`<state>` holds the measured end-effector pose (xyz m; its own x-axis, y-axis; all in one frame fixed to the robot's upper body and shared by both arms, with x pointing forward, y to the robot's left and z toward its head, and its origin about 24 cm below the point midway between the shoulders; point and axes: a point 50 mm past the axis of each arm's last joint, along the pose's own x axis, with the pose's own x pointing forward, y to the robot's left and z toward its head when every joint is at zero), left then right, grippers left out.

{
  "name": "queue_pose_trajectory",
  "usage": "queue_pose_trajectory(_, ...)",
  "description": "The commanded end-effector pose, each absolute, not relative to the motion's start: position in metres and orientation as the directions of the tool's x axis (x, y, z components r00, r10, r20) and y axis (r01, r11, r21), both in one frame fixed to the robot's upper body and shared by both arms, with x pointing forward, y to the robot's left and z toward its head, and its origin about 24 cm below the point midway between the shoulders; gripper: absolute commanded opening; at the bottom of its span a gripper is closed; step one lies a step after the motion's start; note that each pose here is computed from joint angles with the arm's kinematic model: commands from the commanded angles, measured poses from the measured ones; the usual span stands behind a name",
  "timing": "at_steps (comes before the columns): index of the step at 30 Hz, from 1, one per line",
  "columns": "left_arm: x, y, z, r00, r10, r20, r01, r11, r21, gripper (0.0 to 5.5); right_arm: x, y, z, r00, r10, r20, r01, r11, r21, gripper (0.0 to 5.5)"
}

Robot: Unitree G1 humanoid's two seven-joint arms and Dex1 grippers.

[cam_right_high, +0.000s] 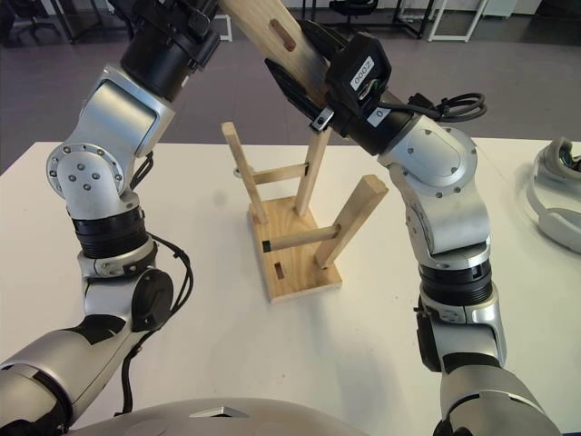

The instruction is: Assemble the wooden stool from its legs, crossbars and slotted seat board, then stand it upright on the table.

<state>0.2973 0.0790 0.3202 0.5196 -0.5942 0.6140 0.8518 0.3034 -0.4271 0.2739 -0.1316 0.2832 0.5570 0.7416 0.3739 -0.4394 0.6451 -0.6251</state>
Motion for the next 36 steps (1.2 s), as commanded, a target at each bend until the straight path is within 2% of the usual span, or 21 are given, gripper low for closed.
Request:
queue_pose_trajectory(1, 0.301, 0.083, 0.312, 0.553, -0.599, 0.580, 0.831, 0.338, -0.442, 1.25, 0.271, -0.130, 0.287, 0.543, 0.747, 0.384, -0.433, 0.641, -0.634, 2.48)
queue_pose_trajectory(2, 0.301, 0.085, 0.312, 0.554, -0.596, 0.582, 0.830, 0.343, -0.440, 1.04, 0.271, -0.129, 0.286, 0.541, 0.749, 0.383, -0.434, 0.638, -0.636, 2.67)
queue_pose_trajectory(4, 0.301, 0.091, 0.311, 0.567, -0.587, 0.578, 0.823, 0.376, -0.425, 1.03, 0.270, -0.128, 0.286, 0.540, 0.750, 0.381, -0.431, 0.636, -0.640, 3.07)
queue_pose_trajectory(6, 0.299, 0.109, 0.308, 0.606, -0.554, 0.570, 0.795, 0.435, -0.423, 1.03, 0.268, -0.136, 0.290, 0.562, 0.716, 0.414, -0.430, 0.680, -0.593, 3.39)
queue_pose_trajectory(7, 0.296, 0.120, 0.306, 0.630, -0.534, 0.564, 0.776, 0.466, -0.424, 1.03, 0.268, -0.144, 0.294, 0.583, 0.680, 0.444, -0.429, 0.722, -0.543, 3.59)
queue_pose_trajectory(9, 0.276, 0.148, 0.299, 0.673, -0.503, 0.542, 0.733, 0.550, -0.400, 1.03, 0.269, -0.173, 0.304, 0.662, 0.555, 0.504, -0.407, 0.830, -0.381, 3.61)
queue_pose_trajectory(11, 0.252, 0.164, 0.287, 0.720, -0.500, 0.481, 0.683, 0.631, -0.368, 1.03, 0.272, -0.207, 0.304, 0.765, 0.422, 0.487, -0.339, 0.906, -0.253, 3.61)
queue_pose_trajectory(13, 0.234, 0.171, 0.271, 0.777, -0.488, 0.398, 0.624, 0.685, -0.377, 1.02, 0.276, -0.239, 0.286, 0.870, 0.310, 0.382, -0.269, 0.950, -0.158, 3.61)
queue_pose_trajectory(15, 0.224, 0.174, 0.246, 0.848, -0.459, 0.264, 0.527, 0.775, -0.349, 1.02, 0.280, -0.258, 0.242, 0.954, 0.251, 0.162, -0.235, 0.965, -0.115, 3.61)
queue_pose_trajectory(16, 0.221, 0.174, 0.228, 0.885, -0.430, 0.179, 0.466, 0.826, -0.317, 1.02, 0.280, -0.260, 0.211, 0.969, 0.246, 0.018, -0.244, 0.967, -0.074, 3.61)
queue_pose_trajectory(17, 0.218, 0.173, 0.207, 0.916, -0.384, 0.115, 0.400, 0.847, -0.351, 1.02, 0.281, -0.255, 0.178, 0.965, 0.244, -0.094, -0.242, 0.970, 0.032, 3.61)
queue_pose_trajectory(19, 0.212, 0.169, 0.178, 0.952, -0.298, 0.064, 0.295, 0.847, -0.443, 1.02, 0.278, -0.241, 0.126, 0.931, 0.259, -0.259, -0.255, 0.966, 0.050, 3.61)
queue_pose_trajectory(21, 0.210, 0.168, 0.158, 0.983, -0.176, 0.043, 0.168, 0.798, -0.578, 1.02, 0.270, -0.237, 0.083, 0.896, 0.214, -0.388, -0.274, 0.956, -0.104, 3.61)
queue_pose_trajectory(24, 0.203, 0.164, 0.142, 0.998, -0.054, 0.017, 0.050, 0.688, -0.724, 1.02, 0.255, -0.232, 0.038, 0.827, 0.200, -0.526, -0.422, 0.840, -0.343, 3.61)
queue_pose_trajectory(26, 0.202, 0.162, 0.138, 0.999, -0.034, 0.006, 0.028, 0.671, -0.741, 1.02, 0.246, -0.221, 0.029, 0.784, 0.286, -0.551, -0.529, 0.773, -0.352, 3.61)
queue_pose_trajectory(30, 0.203, 0.159, 0.128, 1.000, -0.018, -0.024, -0.005, 0.678, -0.735, 1.02, 0.237, -0.191, 0.035, 0.719, 0.483, -0.500, -0.660, 0.700, -0.273, 3.61)
queue_pose_trajectory(36, 0.208, 0.159, 0.111, 0.998, 0.010, -0.062, -0.048, 0.743, -0.668, 1.02, 0.231, -0.166, 0.040, 0.685, 0.579, -0.442, -0.711, 0.665, -0.230, 3.61)
